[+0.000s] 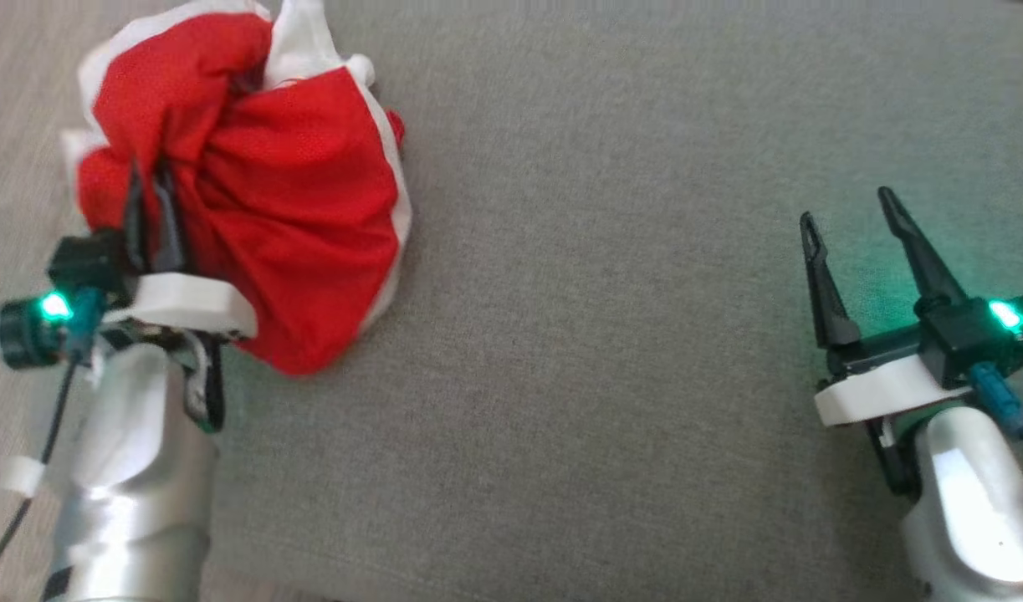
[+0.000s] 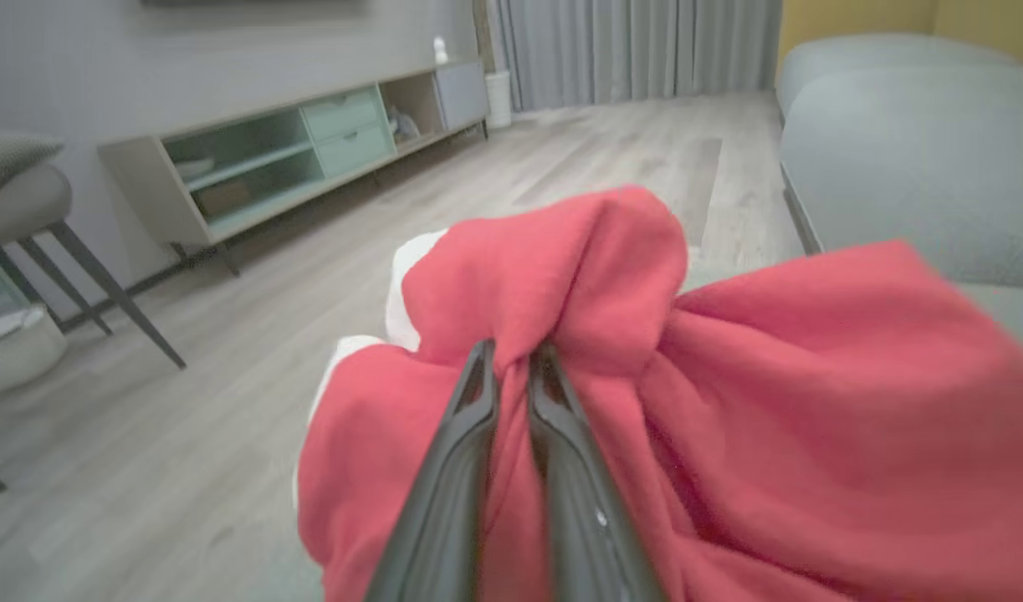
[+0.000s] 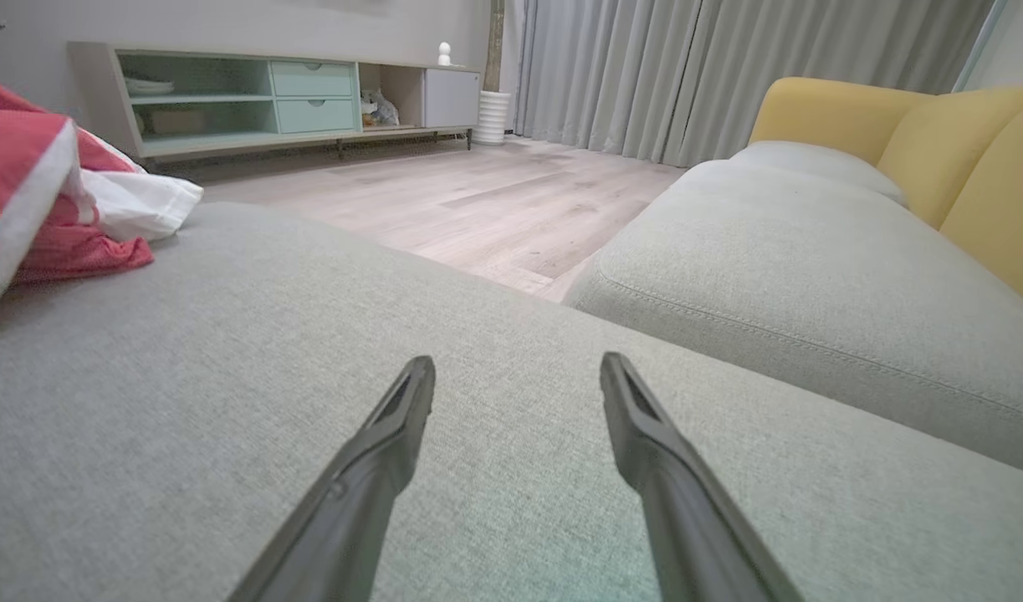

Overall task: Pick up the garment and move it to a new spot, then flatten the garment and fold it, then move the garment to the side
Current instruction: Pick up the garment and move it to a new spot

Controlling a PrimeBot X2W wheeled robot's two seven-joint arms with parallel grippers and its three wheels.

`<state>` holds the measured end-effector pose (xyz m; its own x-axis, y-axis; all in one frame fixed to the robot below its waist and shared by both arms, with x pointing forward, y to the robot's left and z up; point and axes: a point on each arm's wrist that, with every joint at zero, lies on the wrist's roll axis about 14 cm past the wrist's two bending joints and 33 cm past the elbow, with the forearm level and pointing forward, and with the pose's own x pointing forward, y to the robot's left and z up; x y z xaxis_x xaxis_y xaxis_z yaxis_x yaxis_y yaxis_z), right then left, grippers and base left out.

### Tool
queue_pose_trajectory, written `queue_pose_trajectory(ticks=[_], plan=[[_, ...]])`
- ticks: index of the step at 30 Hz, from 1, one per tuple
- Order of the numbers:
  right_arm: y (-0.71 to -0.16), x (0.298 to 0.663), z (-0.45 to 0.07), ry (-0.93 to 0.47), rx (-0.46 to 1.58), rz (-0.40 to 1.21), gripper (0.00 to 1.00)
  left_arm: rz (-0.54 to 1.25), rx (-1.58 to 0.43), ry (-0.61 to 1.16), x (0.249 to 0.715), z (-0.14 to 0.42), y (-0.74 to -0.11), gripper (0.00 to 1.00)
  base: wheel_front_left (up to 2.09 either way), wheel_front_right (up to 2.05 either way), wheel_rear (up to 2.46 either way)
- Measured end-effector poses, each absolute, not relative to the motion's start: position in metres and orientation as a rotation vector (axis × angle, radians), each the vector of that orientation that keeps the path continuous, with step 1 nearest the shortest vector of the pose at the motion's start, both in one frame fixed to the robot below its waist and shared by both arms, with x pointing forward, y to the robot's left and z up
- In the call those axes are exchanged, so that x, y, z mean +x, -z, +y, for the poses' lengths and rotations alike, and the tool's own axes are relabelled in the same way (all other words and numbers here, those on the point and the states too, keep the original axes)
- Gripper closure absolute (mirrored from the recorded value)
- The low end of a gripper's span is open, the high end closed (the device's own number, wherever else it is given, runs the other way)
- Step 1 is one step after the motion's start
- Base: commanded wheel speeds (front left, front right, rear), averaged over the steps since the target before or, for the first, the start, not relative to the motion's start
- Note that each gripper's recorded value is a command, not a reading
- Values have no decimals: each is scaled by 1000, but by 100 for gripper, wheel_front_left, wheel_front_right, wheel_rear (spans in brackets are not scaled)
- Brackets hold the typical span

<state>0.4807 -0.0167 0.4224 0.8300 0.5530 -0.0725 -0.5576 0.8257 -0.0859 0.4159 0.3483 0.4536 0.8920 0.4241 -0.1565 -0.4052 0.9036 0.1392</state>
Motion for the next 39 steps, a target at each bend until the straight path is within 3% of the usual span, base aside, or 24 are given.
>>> queue_pose_trajectory(ticks=[13,22,33,39], plan=[[-476,437,-36,-492,-50,-18,0,-269,288,-216,429,314,-625,100,0,0,0],[-501,425,-93,-329,-22,-71,0,-544,322,84,465,203,-740,100,0,0,0],[-514,411,-157,-145,55,-94,0,-631,277,431,499,63,-761,100,0,0,0],[-509,396,-189,-52,74,-75,0,-533,203,692,508,-41,-706,100,0,0,0]])
